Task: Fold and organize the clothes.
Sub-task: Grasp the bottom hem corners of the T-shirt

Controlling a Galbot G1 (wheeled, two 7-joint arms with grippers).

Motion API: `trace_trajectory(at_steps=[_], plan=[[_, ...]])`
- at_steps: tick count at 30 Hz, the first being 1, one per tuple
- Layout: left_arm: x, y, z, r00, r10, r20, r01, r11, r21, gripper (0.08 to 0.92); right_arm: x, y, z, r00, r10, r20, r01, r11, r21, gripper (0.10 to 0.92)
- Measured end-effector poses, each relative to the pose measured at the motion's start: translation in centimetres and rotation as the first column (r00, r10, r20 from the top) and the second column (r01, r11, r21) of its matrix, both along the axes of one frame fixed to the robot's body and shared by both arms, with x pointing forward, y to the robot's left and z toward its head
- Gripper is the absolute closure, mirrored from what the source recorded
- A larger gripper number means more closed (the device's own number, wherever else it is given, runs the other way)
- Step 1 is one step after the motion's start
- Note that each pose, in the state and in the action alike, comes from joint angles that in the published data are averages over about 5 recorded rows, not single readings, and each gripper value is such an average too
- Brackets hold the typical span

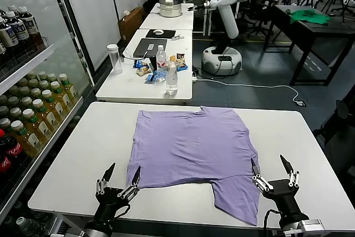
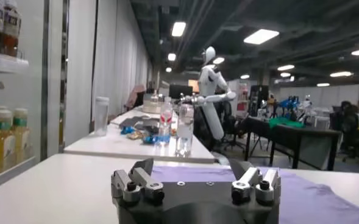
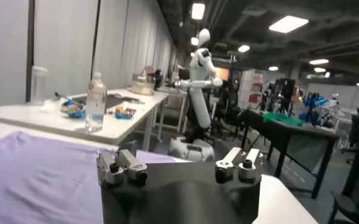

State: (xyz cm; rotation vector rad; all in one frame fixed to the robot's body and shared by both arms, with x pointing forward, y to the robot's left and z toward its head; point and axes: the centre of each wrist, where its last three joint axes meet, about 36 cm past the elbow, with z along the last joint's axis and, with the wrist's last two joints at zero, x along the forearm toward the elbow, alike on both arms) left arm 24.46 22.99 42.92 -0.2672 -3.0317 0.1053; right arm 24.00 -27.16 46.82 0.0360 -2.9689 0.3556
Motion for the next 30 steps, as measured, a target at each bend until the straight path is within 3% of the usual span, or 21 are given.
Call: trace_trajectory(at_steps=[5,10,15,20,24,30], plan=[[0.6,0.4,-0.3,0.9992,0.017,-0.037,-0.015,0.998,0.054,0.177,-0.3,0.1,-0.9,0.997,-0.021,-0.075,0.020,1.000,-0.018,0.200],[1.6,0.8,-1.0,0.9901,0.041,-0.135,-0.024,0.992,0.123,0.177,-0.6,0.2,-2.2,0.986,-0.040,-0.161,0.036,0.999,-0.028,0.200],[2.7,1.1,-1.8,0.9706,0.060,-0.233,-0.018,0.984,0.179,0.177,-1.0,0.5,-3.9,0.970,-0.049,-0.239,0.042,0.998,-0.035,0.200],[3.9,1.4,-2.6,0.9460,0.096,-0.310,-0.026,0.975,0.223,0.177,-1.3,1.1,-5.5,0.951,-0.046,-0.307,0.041,0.999,-0.024,0.200],[4.8,1.6,-2.9,0.9274,0.121,-0.354,-0.038,0.972,0.232,0.177,-1.4,1.6,-6.1,0.939,-0.036,-0.341,0.035,0.999,-0.009,0.200],[5.3,1.6,-2.9,0.9075,0.121,-0.402,-0.042,0.979,0.201,0.183,-1.9,2.1,-6.6,0.926,-0.012,-0.378,0.021,1.000,0.019,0.244]])
